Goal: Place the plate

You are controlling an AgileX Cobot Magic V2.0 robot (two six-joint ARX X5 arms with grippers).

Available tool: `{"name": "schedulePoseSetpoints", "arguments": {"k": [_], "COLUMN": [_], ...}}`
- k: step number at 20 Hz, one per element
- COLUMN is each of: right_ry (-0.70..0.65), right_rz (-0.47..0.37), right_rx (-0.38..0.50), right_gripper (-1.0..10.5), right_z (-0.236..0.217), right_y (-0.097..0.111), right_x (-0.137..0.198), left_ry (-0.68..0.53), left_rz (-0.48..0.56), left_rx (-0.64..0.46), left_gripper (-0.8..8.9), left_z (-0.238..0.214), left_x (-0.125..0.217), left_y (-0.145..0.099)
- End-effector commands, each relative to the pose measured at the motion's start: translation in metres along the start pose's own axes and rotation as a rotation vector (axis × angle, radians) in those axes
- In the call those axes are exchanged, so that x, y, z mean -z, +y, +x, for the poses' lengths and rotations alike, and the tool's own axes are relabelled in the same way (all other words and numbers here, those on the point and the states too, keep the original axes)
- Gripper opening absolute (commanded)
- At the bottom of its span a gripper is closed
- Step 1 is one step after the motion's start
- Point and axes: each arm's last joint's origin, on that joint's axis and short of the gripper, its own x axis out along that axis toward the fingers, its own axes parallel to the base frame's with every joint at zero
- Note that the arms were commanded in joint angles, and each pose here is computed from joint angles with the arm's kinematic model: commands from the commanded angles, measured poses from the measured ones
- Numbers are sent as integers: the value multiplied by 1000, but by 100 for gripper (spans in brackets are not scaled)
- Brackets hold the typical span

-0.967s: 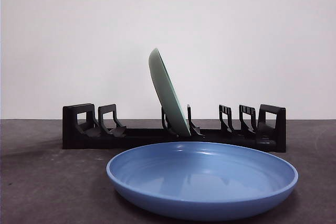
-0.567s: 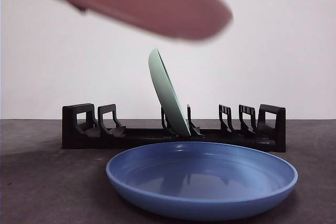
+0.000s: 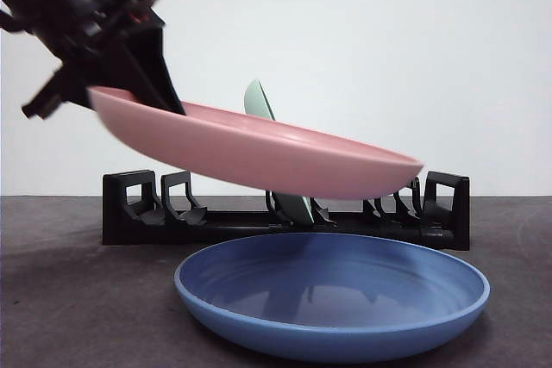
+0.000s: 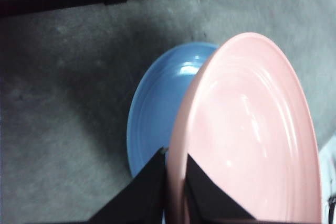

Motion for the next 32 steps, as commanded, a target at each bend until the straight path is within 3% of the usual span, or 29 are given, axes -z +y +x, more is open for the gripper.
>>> {"name": "schedulePoseSetpoints", "arguments": {"k": [1, 6, 23, 32], "right_ry": [-3, -3, -2, -1], "right_rz": [-3, -2, 9, 20], "right_rx": [-9, -9, -9, -9], "right_gripper": [434, 434, 434, 434], "right_z": [0, 0, 0, 0], "right_y": [1, 1, 1, 1], "right_x": [-2, -2, -2, -2], "left_ry": [-14, -8, 2, 66], "left_rz": [-69, -107, -46, -84], "left_rx": [22, -19, -75, -105], "left_gripper": [12, 12, 13, 30], "left_z": [9, 31, 56, 76], "left_x": [-5, -5, 4, 10], "left_y": [-3, -4, -21, -12]}}
